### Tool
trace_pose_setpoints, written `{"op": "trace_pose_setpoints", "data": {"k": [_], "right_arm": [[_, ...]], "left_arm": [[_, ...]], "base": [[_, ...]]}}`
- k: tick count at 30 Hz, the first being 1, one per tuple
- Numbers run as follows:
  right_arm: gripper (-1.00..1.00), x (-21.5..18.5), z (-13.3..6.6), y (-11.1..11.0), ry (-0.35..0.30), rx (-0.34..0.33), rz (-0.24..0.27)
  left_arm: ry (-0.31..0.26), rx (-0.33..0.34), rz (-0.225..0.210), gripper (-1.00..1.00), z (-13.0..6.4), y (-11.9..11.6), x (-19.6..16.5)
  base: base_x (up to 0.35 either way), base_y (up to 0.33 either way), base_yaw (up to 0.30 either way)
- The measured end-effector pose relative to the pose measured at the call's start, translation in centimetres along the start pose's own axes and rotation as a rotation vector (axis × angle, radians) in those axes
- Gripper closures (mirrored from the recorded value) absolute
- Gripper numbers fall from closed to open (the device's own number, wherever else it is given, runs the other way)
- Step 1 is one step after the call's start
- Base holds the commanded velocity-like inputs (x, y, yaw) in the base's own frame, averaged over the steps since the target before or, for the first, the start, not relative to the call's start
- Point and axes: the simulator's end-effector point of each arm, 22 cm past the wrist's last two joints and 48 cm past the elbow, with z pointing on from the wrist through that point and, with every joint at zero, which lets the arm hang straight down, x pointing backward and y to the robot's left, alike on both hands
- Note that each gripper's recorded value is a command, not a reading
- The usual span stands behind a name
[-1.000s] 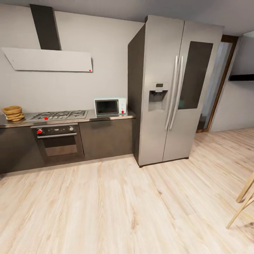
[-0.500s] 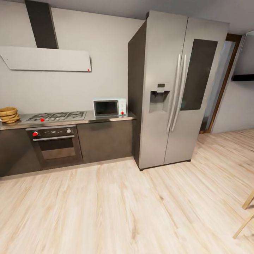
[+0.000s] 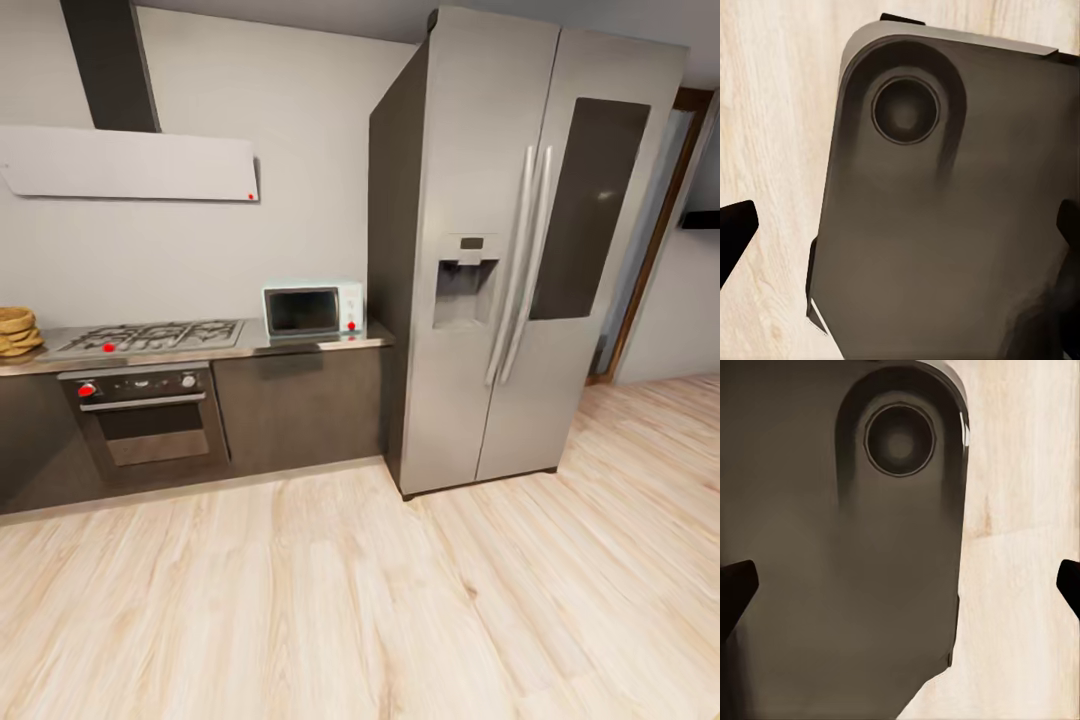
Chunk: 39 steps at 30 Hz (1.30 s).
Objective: In the kitchen, take the popcorn bag from the countertop, put it into the microwave, and heat it until the popcorn is cooked so the cooked popcorn ends up inside the bag.
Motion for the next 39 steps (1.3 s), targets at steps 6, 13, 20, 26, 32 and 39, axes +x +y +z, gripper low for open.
{"op": "trace_pose_setpoints", "data": {"k": [6,13,20,26,32,39], "right_arm": [[-1.0,0.0,0.0,-0.11,0.0,0.001,0.0],[-1.0,-0.01,0.0,-0.12,-0.001,0.001,0.0],[-1.0,-0.02,0.0,-0.12,-0.001,0.001,0.0],[-1.0,-0.01,0.0,-0.12,0.0,0.002,0.0],[-1.0,-0.02,0.0,-0.14,-0.001,0.002,-0.001],[-1.0,-0.02,0.0,-0.06,-0.001,0.001,-0.003]], "left_arm": [[0.0,0.0,0.001,-1.0,0.0,0.0,0.01],[0.0,0.0,0.001,-1.0,0.0,0.0,-0.02],[0.0,0.0,0.001,-1.0,0.0,0.0,-0.01],[0.0,0.0,0.001,-1.0,0.0,0.0,0.0],[0.0,0.0,0.0,-1.0,0.0,0.01,-0.01],[0.0,0.0,0.001,-1.0,0.0,0.0,0.0]], "base": [[0.322,0.0,0.186],[0.32,0.0,0.188],[0.317,0.0,0.178],[0.312,0.0,0.135],[0.285,0.0,0.008],[0.271,0.0,0.0]]}}
